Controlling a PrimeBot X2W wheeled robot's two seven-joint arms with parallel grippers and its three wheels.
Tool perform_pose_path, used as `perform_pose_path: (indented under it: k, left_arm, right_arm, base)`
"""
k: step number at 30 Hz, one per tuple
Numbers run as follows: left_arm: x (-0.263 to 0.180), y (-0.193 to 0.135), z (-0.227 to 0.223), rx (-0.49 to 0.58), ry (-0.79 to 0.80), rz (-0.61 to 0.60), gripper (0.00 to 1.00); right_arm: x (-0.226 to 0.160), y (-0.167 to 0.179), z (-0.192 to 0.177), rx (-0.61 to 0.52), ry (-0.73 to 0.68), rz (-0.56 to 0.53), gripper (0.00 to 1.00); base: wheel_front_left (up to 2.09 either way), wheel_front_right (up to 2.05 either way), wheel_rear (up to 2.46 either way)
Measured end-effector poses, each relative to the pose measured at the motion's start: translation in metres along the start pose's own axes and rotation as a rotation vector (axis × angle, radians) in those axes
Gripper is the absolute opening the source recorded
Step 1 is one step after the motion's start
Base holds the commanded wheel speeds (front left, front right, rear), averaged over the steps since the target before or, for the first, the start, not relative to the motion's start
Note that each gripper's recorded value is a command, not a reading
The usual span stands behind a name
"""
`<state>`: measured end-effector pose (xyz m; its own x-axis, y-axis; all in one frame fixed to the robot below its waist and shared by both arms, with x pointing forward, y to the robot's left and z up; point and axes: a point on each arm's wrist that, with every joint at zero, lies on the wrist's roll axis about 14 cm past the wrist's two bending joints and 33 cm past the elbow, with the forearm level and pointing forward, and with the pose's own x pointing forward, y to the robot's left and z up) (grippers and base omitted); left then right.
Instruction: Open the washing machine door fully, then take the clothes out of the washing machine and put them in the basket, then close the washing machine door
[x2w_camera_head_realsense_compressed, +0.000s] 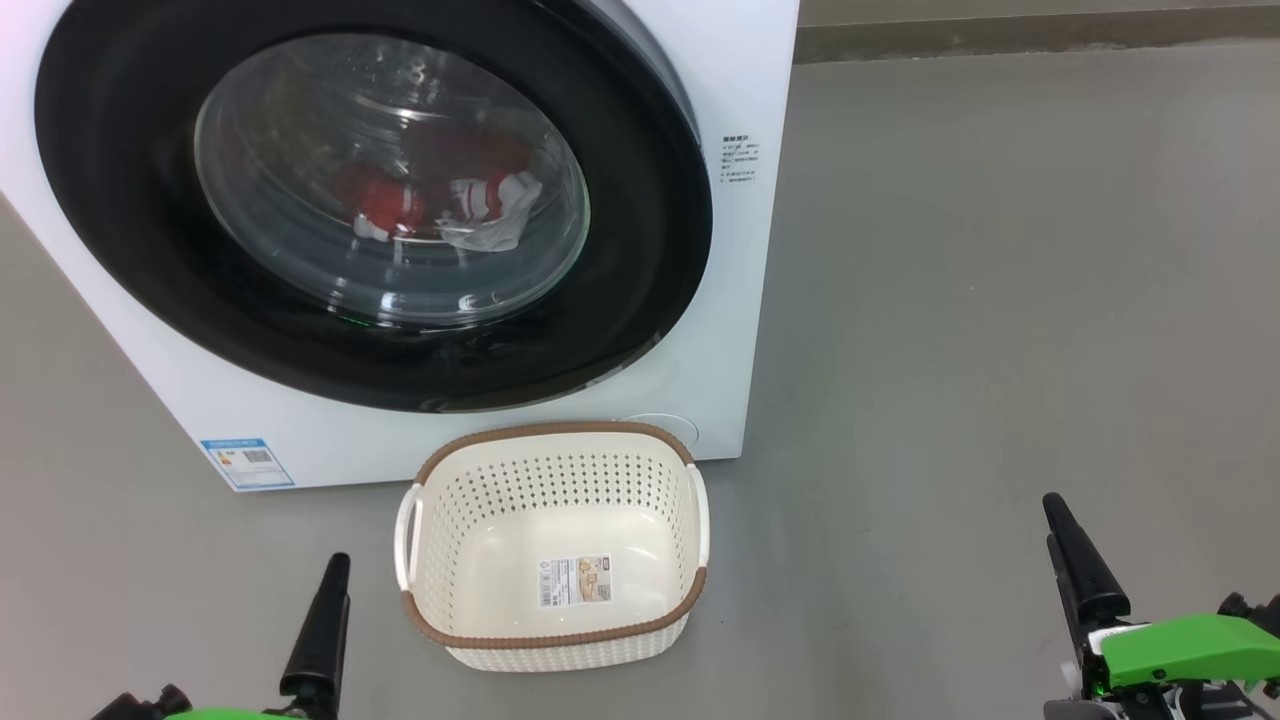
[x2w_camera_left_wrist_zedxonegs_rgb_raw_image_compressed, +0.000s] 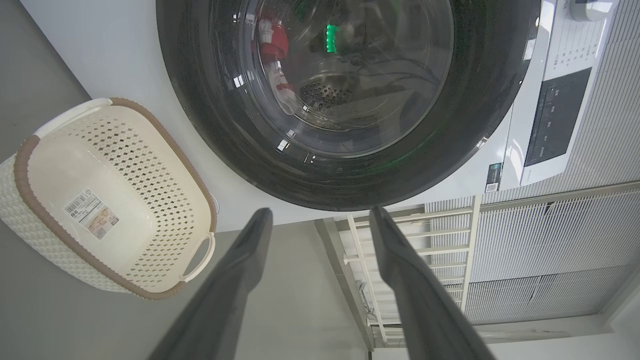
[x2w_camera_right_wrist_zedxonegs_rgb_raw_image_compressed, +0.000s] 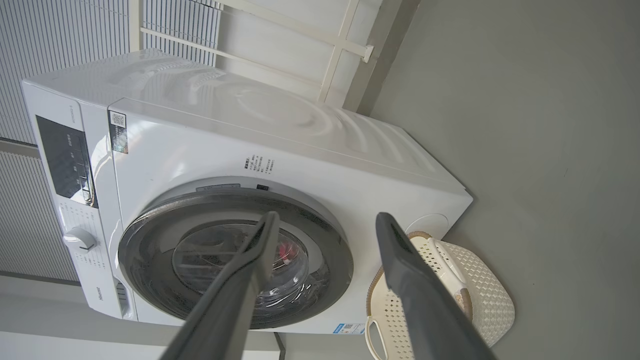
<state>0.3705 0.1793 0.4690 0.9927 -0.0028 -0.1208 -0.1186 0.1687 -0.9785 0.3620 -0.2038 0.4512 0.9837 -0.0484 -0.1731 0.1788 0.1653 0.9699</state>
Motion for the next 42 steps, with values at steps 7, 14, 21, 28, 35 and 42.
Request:
perform_pose_path:
  k: [7, 14, 21, 28, 35, 42]
  left_arm:
    - [0.000, -0.003, 0.000, 0.112, -0.003, -0.009, 1.00]
    - [0.001, -0.010, -0.002, 0.236, -0.001, -0.031, 1.00]
    - [0.001, -0.016, -0.007, 0.354, 0.006, -0.053, 1.00]
    - [0.000, -0.020, -0.012, 0.489, 0.009, -0.067, 1.00]
    - [-0.001, -0.021, -0.016, 0.616, 0.014, -0.072, 1.00]
    - [0.000, -0.019, -0.019, 0.729, 0.017, -0.067, 1.00]
  right_arm:
    - [0.004, 0.009, 0.002, -0.125, -0.005, 0.024, 1.00]
    - [0.005, 0.012, 0.000, -0.256, -0.002, 0.033, 1.00]
    - [0.004, 0.015, -0.002, -0.380, -0.002, 0.048, 1.00]
    - [0.004, 0.018, -0.005, -0.489, 0.002, 0.063, 1.00]
    - [0.003, 0.020, -0.007, -0.581, 0.001, 0.075, 1.00]
    - [0.003, 0.020, -0.009, -0.675, 0.005, 0.085, 1.00]
  base:
    - [0.00, 0.00, 0.00]
    - [0.00, 0.00, 0.00]
    - [0.00, 0.00, 0.00]
    - [0.00, 0.00, 0.00]
    - [0.00, 0.00, 0.00]
    - [0.00, 0.00, 0.00]
